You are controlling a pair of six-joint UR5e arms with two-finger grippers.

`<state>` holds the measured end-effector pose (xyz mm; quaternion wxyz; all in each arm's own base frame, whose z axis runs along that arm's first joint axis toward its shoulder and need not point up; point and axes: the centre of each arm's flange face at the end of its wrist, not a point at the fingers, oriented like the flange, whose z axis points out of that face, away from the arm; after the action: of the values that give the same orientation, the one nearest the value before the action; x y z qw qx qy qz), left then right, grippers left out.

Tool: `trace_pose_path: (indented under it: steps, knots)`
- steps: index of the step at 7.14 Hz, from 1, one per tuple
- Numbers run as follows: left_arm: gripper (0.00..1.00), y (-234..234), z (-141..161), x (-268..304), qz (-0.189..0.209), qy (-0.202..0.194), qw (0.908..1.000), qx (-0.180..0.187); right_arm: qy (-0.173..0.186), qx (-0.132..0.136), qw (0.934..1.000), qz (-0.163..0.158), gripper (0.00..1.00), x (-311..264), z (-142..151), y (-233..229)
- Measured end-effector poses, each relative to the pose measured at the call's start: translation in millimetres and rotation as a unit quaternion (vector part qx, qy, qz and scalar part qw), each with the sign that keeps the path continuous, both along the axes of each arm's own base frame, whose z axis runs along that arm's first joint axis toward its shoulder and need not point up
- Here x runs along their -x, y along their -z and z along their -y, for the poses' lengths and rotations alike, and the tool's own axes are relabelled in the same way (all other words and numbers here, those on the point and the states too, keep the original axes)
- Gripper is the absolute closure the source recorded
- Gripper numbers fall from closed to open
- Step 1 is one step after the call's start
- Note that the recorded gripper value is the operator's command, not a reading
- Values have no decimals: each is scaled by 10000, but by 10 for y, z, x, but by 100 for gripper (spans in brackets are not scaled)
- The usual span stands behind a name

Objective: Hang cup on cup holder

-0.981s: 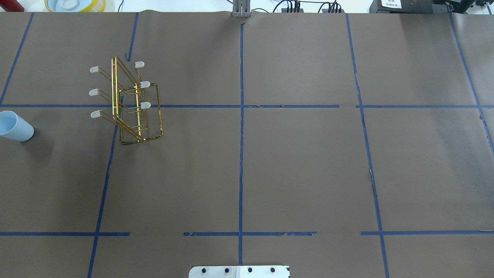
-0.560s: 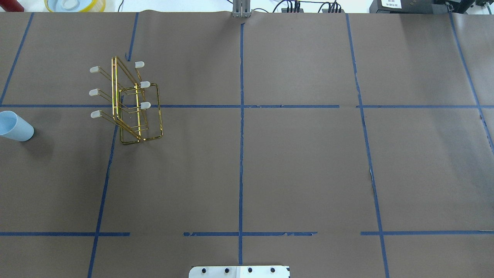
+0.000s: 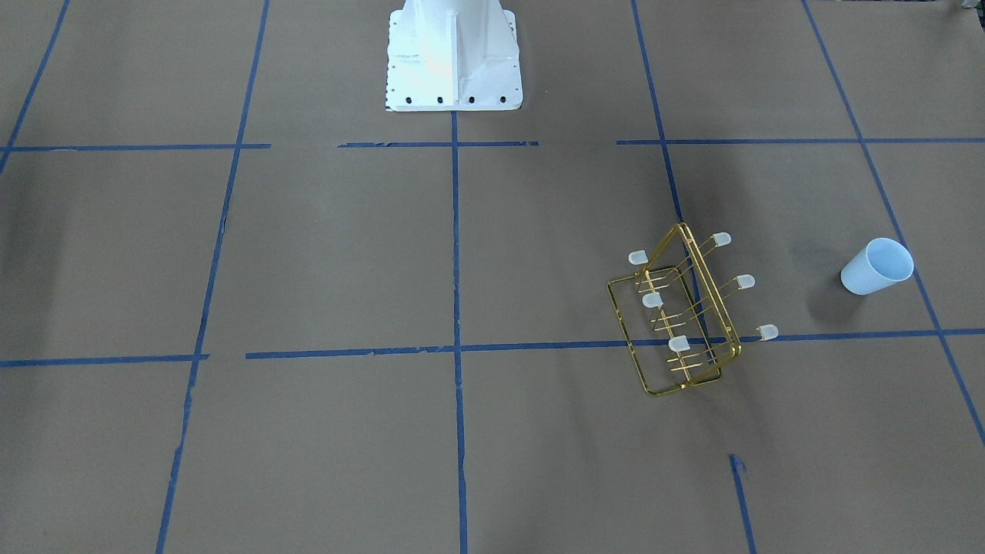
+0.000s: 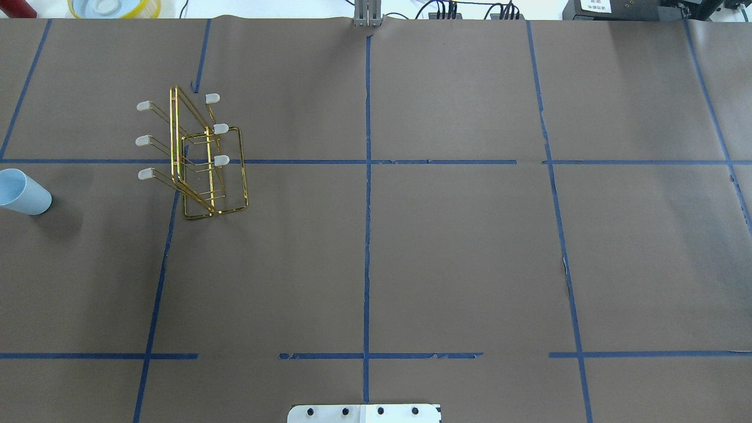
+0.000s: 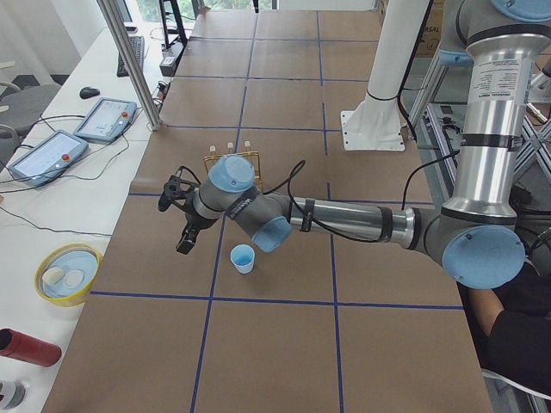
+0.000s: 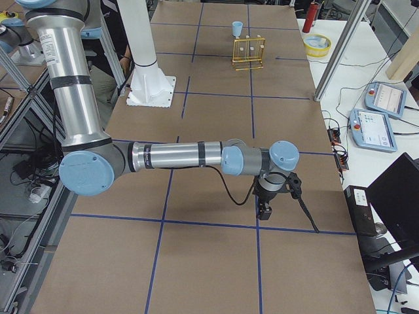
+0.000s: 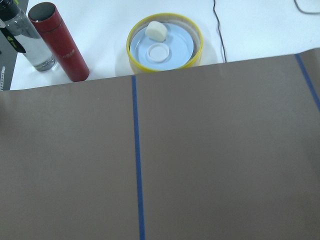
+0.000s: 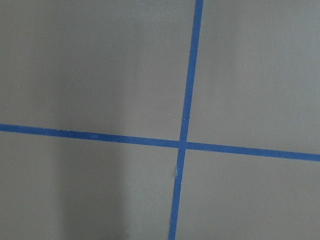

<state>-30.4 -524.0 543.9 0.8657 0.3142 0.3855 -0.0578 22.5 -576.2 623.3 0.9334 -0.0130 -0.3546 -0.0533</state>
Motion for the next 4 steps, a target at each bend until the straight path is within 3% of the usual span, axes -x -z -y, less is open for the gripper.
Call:
trace_pose_path:
  steps: [2,4]
  knots:
    - [0,-244,-446,-131,-112,502,9974,-505,0,0,10000,0,0,0,0,0]
    - [0,-494,-877,-239,-227,1003,9922,-699,0,0,10000,0,0,0,0,0]
